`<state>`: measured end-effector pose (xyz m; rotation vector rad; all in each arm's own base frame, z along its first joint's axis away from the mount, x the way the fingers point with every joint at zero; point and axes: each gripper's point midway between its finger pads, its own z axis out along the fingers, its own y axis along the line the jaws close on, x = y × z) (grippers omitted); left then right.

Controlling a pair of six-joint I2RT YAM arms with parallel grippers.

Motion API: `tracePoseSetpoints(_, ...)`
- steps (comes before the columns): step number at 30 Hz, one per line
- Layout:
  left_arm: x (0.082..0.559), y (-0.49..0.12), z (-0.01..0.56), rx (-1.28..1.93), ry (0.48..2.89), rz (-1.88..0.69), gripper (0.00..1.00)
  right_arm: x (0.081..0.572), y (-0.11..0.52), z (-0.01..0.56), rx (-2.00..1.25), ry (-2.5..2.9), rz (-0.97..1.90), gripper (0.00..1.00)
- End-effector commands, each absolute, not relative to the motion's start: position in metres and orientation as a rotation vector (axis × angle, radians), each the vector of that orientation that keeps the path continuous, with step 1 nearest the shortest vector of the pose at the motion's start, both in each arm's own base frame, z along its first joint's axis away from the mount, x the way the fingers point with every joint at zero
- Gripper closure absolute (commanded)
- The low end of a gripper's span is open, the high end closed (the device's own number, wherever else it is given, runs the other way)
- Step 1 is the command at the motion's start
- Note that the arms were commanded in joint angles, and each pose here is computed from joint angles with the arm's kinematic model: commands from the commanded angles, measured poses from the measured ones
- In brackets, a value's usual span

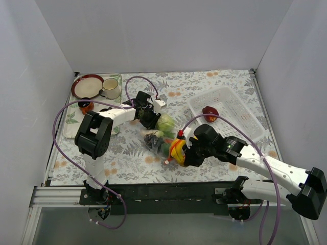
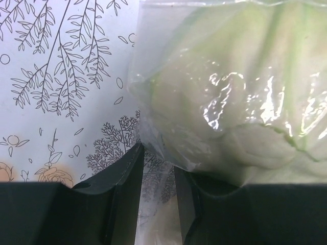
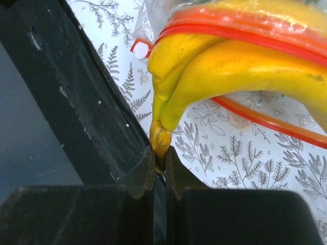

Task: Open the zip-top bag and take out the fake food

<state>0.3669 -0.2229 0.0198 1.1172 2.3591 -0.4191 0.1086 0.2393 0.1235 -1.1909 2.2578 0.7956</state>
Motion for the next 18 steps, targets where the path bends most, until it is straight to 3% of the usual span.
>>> tracePoseSetpoints(1,0.337,-0.177,-0.038,1.194,2.58,-0.22,0.71,0.103,0.247,0.173,-1.236,2.174,0.876,0.99)
tracePoseSetpoints(4,0.335,-0.177,-0.039,1.194,2.585,-0.223,0.72,0.109,0.259,0.229,-1.233,1.931,0.939,0.99)
tracePoseSetpoints(10,0.332,-0.176,-0.038,1.2,2.595,-0.227,0.72,0.191,0.225,0.313,-0.781,1.68,0.55,0.99)
tracePoseSetpoints(13,0.334,-0.177,-0.033,1.201,2.589,-0.233,0.73,0.219,0.204,0.325,-0.573,1.63,0.427,0.99)
tracePoseSetpoints(18,0.336,-0.182,-0.022,1.185,2.578,-0.257,0.73,0.273,0.128,0.292,-0.153,1.718,-0.055,0.99)
